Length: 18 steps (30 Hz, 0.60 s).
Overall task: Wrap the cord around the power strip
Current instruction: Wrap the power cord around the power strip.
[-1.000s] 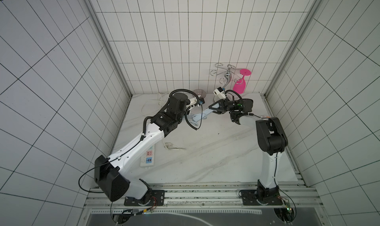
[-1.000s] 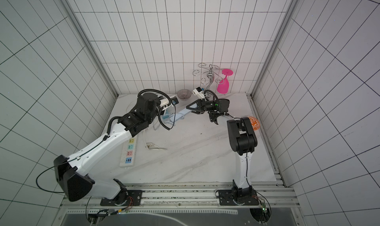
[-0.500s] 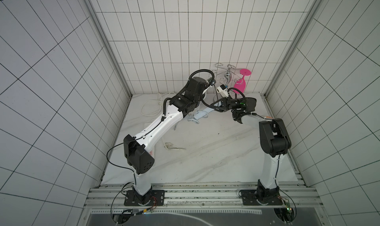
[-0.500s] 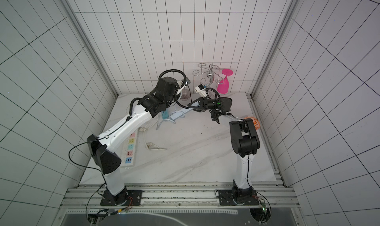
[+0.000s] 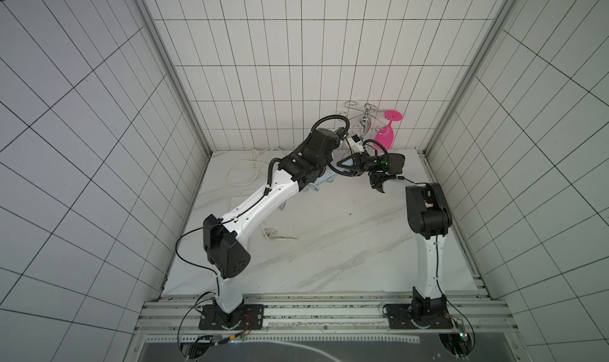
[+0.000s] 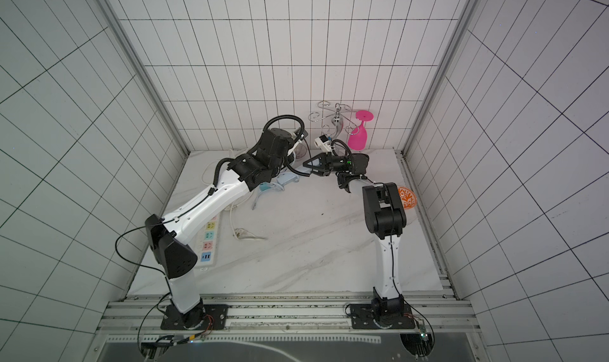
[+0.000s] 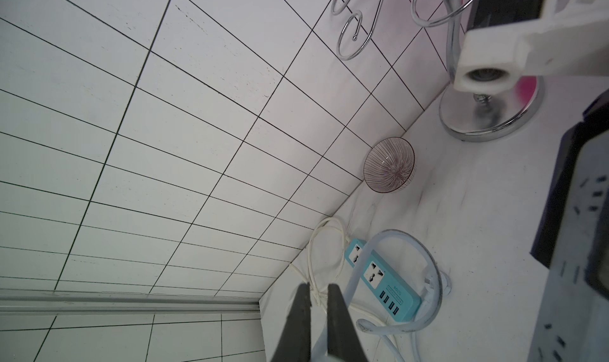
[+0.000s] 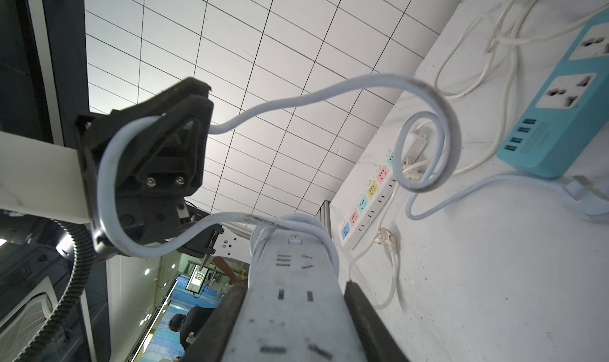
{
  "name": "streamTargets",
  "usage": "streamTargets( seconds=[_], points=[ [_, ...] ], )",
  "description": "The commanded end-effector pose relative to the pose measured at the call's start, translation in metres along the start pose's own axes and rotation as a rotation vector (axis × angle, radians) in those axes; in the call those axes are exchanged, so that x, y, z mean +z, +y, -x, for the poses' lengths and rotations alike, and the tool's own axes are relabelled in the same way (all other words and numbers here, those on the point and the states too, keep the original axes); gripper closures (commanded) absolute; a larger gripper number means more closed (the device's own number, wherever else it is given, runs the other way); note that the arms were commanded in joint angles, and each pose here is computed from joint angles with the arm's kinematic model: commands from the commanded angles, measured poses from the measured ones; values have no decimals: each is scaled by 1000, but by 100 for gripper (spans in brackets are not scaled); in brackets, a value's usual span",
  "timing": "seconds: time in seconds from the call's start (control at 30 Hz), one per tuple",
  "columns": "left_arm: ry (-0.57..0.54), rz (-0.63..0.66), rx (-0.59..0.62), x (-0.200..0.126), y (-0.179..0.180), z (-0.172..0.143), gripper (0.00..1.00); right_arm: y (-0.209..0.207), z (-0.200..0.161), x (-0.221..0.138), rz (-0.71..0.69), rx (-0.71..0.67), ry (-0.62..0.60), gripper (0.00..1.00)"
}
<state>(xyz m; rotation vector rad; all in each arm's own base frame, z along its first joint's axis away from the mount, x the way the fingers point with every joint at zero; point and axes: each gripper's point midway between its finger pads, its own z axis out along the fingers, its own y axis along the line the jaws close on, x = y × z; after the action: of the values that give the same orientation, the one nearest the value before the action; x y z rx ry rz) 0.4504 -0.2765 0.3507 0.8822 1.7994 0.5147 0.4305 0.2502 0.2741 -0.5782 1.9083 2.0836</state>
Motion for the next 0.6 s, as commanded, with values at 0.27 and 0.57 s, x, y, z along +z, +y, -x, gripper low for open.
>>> streamTargets(
  seconds=[0.27,0.57],
  points=[
    [-80,3,-74,-17,21,16,100,86,-19,0,-42,-444,129,100],
    [-104,30,-157,-23,62,8,100,156,-40,2,-35,-619,134,100]
  ],
)
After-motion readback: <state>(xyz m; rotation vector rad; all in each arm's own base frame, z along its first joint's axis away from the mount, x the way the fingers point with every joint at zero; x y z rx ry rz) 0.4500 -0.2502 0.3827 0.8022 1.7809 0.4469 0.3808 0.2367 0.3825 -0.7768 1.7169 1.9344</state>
